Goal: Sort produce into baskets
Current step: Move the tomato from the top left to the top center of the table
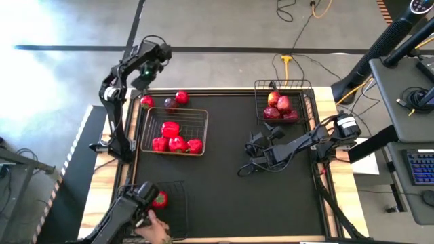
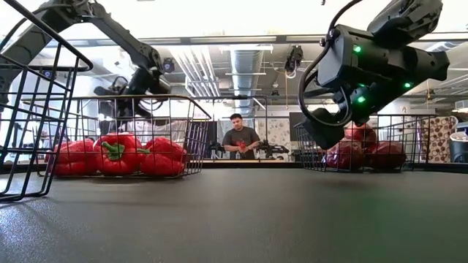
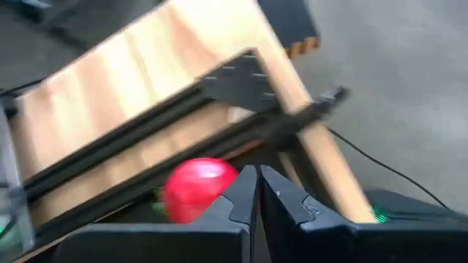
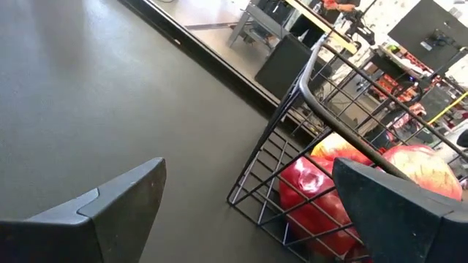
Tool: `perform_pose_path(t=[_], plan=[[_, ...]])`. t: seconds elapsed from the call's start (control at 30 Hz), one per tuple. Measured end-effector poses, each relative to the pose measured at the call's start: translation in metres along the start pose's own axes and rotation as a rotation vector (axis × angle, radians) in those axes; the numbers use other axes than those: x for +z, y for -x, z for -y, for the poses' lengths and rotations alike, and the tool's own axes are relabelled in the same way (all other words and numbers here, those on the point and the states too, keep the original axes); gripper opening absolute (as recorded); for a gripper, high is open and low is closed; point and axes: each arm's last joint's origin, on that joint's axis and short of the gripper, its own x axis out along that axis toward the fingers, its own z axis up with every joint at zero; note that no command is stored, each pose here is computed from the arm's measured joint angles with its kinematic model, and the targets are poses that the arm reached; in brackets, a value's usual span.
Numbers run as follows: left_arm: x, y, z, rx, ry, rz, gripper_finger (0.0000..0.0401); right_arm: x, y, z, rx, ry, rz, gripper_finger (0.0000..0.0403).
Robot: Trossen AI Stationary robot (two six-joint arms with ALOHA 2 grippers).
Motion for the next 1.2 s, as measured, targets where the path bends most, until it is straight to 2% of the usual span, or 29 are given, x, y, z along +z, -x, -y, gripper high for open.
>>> perform_pose_path(t=[0.23,0.57,0.83,1.0,1.2], plan=[[-0.006,-0.010,-0.002,0.031,0.047,-0.005,0.0000,0.000,0.000,0.000,0.000,0.001,0.000,0.0384],[-0.006,-0.037,-0.007,0.115,0.093,-0.084,0.0000,0.000,0.000,0.000,0.007,-0.001,-0.007,0.0384],[-0.007,-0.053,-0.007,0.118,0.082,-0.200,0.0000,0.000,0.000,-0.001,0.012,-0.002,-0.011,0.0384],[-0.007,-0.054,-0.008,0.134,0.079,-0.216,0.0000,0.000,0.000,-0.001,0.013,-0.001,-0.010,0.0384],[-0.011,-0.053,-0.008,0.137,0.088,-0.342,0.0000,0.000,0.000,-0.001,0.016,0.004,-0.008,0.0384]])
